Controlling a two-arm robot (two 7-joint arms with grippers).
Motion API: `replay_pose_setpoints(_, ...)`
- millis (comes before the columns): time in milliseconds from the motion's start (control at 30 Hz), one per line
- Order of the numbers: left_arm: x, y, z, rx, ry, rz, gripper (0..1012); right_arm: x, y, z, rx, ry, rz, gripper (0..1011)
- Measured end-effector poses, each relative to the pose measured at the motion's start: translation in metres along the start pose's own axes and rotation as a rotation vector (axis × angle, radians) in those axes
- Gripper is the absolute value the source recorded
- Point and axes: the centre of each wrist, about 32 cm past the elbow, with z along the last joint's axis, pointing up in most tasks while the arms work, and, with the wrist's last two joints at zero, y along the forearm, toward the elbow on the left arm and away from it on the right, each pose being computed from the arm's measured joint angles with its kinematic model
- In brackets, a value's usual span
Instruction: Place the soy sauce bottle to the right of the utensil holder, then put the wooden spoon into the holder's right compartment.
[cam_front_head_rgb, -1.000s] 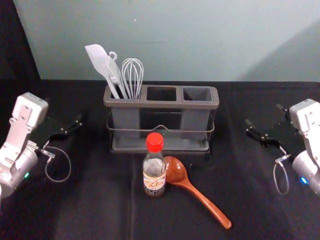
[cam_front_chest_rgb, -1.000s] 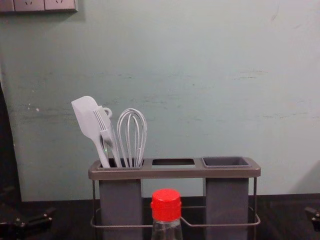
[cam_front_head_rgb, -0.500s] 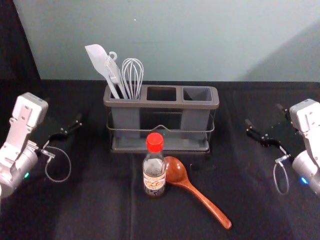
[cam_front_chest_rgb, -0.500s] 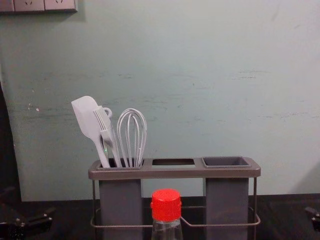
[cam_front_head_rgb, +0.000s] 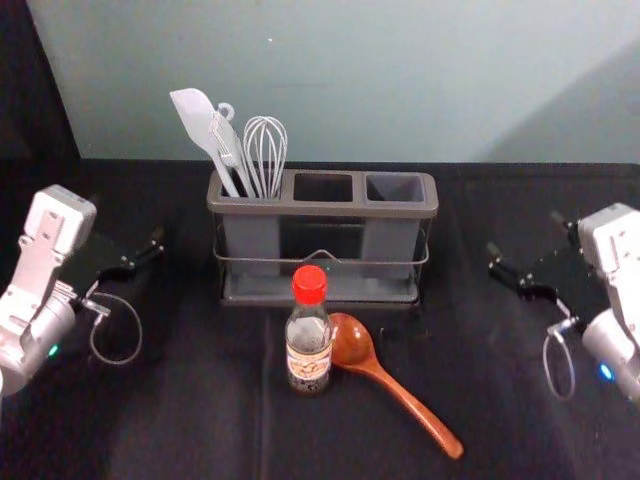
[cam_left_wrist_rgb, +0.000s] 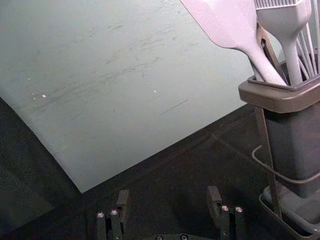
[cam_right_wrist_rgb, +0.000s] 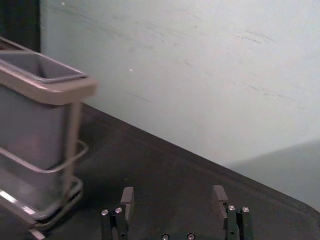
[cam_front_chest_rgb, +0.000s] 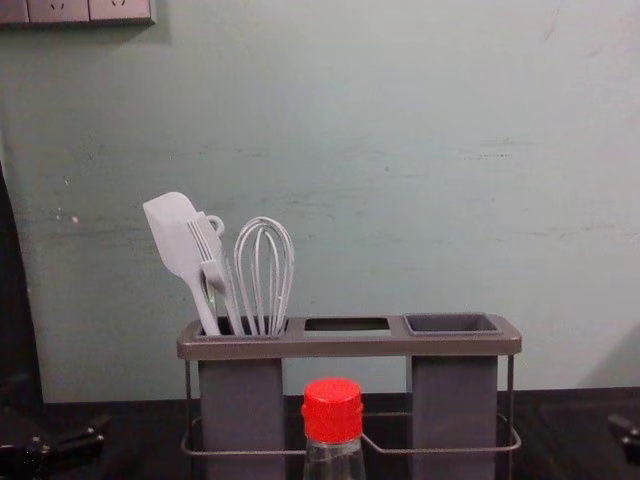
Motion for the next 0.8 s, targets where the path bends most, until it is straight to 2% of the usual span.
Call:
replay_pose_setpoints(67, 0.0000, 0.0000, 0.0000, 0.000, 0.000, 0.000, 1000, -0.005, -0.007, 0.004, 0.004, 0.001, 0.012, 1002)
replay_pose_setpoints(167, 0.0000, 0.0000, 0.0000, 0.000, 0.000, 0.000, 1000, -0.012, -0.020, 0.008, 0.015, 0.031, 0.035, 1002)
replay_pose_setpoints(400, 0.0000, 0.0000, 0.0000, 0.000, 0.000, 0.000, 1000, -0.030, -0.053, 0.016, 0.045, 0.122, 0.112, 1002)
replay_pose_setpoints(567, 0.0000, 0.0000, 0.0000, 0.000, 0.000, 0.000, 1000, -0.037, -0.064, 0.019, 0.063, 0.149, 0.152, 1000)
replay_pose_setpoints(633, 0.0000, 0.0000, 0.0000, 0.000, 0.000, 0.000, 1000, -0.042, -0.071, 0.022, 0.088, 0.181, 0.201, 1002)
replay_pose_setpoints(800, 0.0000, 0.0000, 0.0000, 0.000, 0.000, 0.000, 1000, -0.050, -0.074, 0.026, 0.122, 0.221, 0.287, 1000)
